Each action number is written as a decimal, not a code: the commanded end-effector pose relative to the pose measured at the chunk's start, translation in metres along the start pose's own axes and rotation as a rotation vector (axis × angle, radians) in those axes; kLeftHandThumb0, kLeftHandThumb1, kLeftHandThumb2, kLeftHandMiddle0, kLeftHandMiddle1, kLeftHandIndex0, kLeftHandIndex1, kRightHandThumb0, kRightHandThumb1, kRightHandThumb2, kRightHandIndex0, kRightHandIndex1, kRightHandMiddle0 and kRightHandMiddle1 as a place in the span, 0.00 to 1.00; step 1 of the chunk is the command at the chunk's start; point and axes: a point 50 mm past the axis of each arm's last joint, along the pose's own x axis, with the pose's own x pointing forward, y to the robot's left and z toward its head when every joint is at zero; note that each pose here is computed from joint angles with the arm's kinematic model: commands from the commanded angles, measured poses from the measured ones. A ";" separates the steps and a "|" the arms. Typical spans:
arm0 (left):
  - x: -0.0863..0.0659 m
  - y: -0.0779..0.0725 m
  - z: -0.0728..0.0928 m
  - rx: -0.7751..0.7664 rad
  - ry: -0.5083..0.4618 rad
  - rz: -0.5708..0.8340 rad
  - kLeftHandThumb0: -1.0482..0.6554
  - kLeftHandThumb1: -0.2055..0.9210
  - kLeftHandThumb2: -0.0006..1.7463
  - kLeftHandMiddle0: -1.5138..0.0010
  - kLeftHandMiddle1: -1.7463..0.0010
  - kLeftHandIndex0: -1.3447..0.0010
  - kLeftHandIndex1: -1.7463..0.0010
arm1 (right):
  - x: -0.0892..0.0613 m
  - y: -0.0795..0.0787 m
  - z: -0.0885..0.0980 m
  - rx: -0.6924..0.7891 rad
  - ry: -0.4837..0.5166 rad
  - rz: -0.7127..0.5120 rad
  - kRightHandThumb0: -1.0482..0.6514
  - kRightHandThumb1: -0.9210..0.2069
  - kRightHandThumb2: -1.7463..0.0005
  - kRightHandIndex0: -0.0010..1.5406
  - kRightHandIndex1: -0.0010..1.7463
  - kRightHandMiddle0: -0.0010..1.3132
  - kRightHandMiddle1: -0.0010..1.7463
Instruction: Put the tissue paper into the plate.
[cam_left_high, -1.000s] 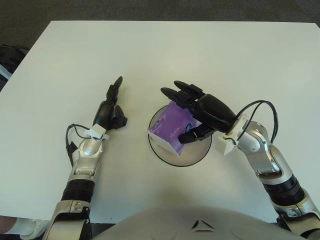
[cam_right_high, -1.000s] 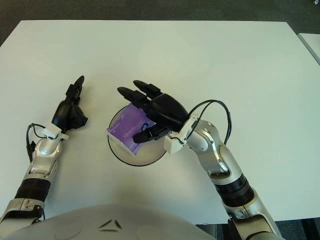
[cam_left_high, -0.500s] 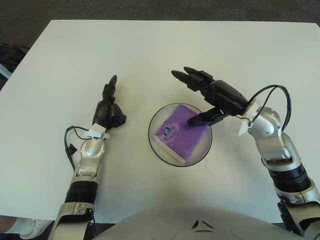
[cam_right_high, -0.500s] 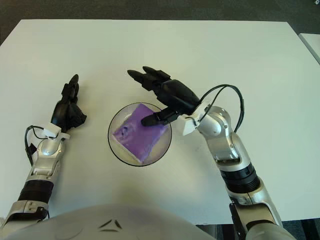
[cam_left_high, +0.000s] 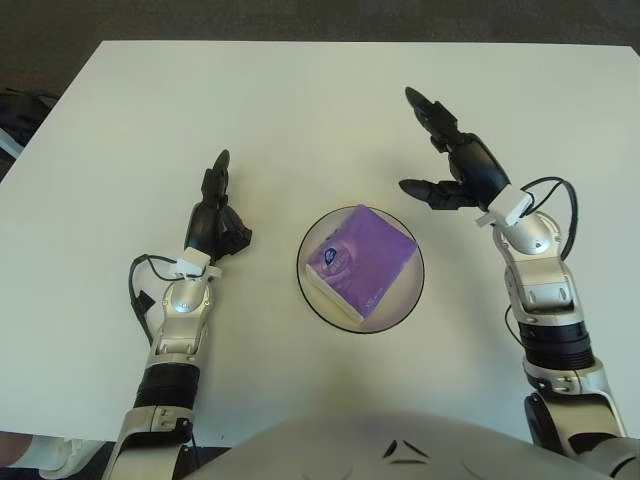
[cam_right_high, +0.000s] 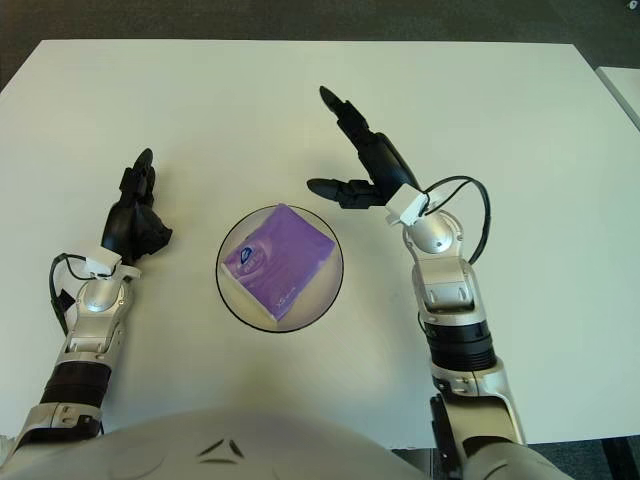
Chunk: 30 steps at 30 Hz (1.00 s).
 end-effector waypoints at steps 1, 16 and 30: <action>-0.025 -0.007 -0.033 -0.021 0.174 -0.015 0.07 1.00 0.71 0.93 0.98 1.00 0.85 | 0.000 -0.003 0.003 0.135 -0.058 -0.130 0.03 0.00 0.65 0.03 0.01 0.01 0.01; -0.026 -0.005 -0.035 -0.025 0.187 -0.011 0.07 1.00 0.71 0.94 0.99 1.00 0.86 | -0.018 0.003 -0.043 0.464 0.060 -0.490 0.18 0.00 0.48 0.13 0.04 0.00 0.27; -0.029 -0.003 -0.035 -0.027 0.180 -0.027 0.08 1.00 0.71 0.92 0.99 1.00 0.85 | -0.045 0.030 -0.080 0.507 0.210 -0.597 0.19 0.00 0.44 0.15 0.05 0.00 0.35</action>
